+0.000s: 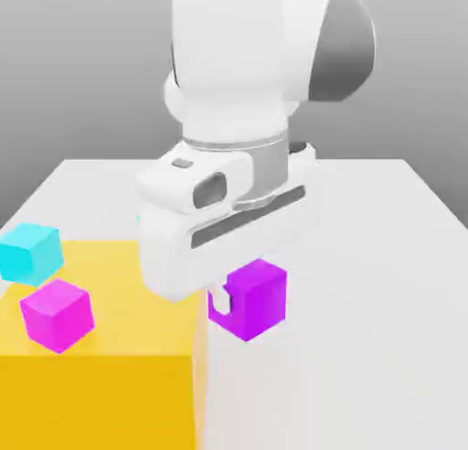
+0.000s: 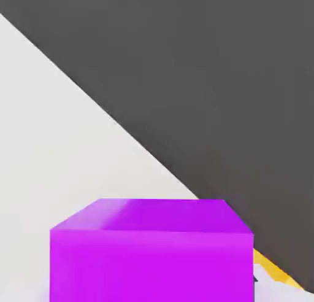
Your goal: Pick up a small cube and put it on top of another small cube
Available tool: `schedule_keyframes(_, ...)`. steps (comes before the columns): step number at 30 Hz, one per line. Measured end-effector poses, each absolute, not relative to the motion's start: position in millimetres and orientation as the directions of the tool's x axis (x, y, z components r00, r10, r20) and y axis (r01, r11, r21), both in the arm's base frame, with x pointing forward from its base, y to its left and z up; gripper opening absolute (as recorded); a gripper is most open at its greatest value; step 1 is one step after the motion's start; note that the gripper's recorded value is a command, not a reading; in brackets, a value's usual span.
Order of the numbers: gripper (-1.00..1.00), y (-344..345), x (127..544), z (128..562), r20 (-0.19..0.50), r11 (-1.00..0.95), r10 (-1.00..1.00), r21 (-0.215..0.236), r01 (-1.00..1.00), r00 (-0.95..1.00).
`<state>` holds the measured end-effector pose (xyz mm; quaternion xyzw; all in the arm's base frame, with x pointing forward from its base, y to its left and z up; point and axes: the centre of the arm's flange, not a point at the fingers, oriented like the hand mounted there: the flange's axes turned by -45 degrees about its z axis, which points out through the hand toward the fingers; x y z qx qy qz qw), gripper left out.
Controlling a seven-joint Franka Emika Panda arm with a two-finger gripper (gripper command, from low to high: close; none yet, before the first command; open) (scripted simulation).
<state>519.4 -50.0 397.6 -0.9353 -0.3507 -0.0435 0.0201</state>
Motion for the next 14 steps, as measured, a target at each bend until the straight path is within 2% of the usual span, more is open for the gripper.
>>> schedule_keyframes(4,-1.00,-127.5,525.4,449.0,0.095,-0.782,0.620,-0.004,0.623,0.779)
schedule_keyframes(6,-1.00,-167.1,518.2,463.5,0.058,-0.795,0.606,-0.002,0.607,0.794)
schedule_keyframes(8,-1.00,-180.8,513.6,444.6,0.016,-0.796,0.605,-0.003,0.605,0.796)
schedule_keyframes(10,-1.00,-181.8,513.3,413.4,0.006,-0.794,0.608,-0.004,0.608,0.794)
schedule_keyframes(11,1.00,-180.9,513.1,401.5,0.004,-0.792,0.610,-0.003,0.610,0.792)
schedule_keyframes(14,1.00,-177.4,514.3,401.5,0.004,-0.788,0.615,-0.003,0.615,0.788)
